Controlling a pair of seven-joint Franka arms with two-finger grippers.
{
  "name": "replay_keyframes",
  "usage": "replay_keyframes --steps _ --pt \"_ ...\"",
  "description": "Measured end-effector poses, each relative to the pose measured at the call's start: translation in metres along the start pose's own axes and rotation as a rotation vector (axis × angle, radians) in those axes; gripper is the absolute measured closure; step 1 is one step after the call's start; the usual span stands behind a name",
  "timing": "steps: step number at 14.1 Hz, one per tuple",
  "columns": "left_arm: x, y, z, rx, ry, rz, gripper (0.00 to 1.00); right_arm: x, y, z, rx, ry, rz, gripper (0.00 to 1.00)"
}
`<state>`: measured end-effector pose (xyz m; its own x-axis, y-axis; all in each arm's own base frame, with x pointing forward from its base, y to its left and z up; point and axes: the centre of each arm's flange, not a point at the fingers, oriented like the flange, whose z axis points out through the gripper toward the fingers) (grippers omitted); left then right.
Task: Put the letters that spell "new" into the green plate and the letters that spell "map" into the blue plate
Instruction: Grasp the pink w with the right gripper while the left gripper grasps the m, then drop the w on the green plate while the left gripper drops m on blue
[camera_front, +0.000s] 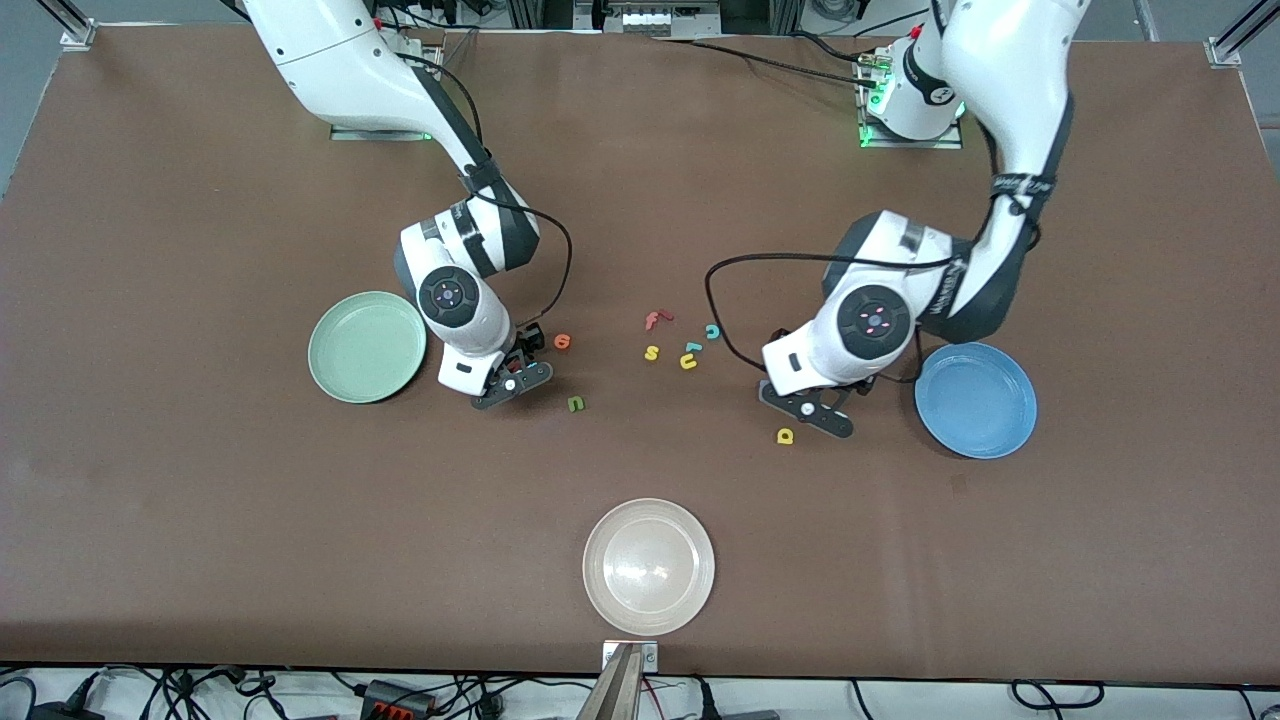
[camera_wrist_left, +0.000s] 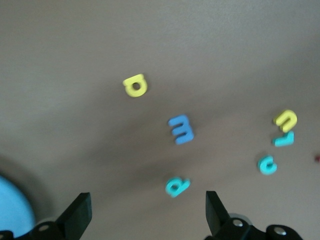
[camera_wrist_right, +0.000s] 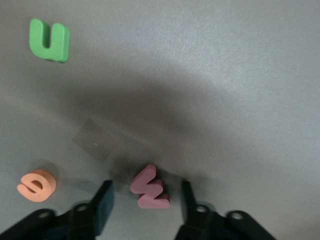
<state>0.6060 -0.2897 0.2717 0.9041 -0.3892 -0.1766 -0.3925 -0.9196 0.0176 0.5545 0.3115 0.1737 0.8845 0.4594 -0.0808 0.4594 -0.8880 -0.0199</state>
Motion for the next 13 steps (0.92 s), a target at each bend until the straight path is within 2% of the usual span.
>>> replay_keyframes --steps 1,2,3,4,6,9,10,11,12,13 --pt "0.003 0.008 0.014 -0.001 0.022 -0.023 0.0 0.0 0.0 0.0 -0.001 0.003 -0.001 0.41" --pt "0.003 0.013 0.03 -0.003 0.049 -0.038 0.0 0.001 0.001 -0.001 -0.003 0.005 0.0 0.48" --pt "0.002 0.016 0.046 -0.006 0.076 -0.052 0.0 0.001 0.001 -0.001 -0.003 0.005 0.0 0.48" --pt "-0.001 0.018 0.062 -0.01 0.1 -0.074 0.0 0.001 0.001 -0.001 -0.003 0.006 0.0 0.53" --pt "-0.008 0.021 0.087 -0.017 0.119 -0.127 0.0 0.002 0.004 -0.005 -0.005 0.013 0.004 0.74" --pt "-0.008 0.032 0.096 -0.022 0.146 -0.143 0.0 0.005 0.015 -0.013 -0.012 0.012 0.022 0.74" --pt "-0.007 0.034 0.095 -0.025 0.161 -0.144 0.07 0.004 0.029 -0.022 -0.016 0.0 0.043 0.74" --pt "-0.006 0.034 0.096 -0.027 0.168 -0.146 0.07 0.002 0.051 -0.036 -0.017 -0.024 0.077 0.74" --pt "-0.006 0.034 0.098 -0.027 0.17 -0.147 0.11 -0.005 0.081 -0.055 -0.011 -0.059 0.124 0.74" --pt "-0.006 0.034 0.102 -0.027 0.167 -0.148 0.23 -0.015 0.117 -0.075 0.003 -0.094 0.181 0.74"
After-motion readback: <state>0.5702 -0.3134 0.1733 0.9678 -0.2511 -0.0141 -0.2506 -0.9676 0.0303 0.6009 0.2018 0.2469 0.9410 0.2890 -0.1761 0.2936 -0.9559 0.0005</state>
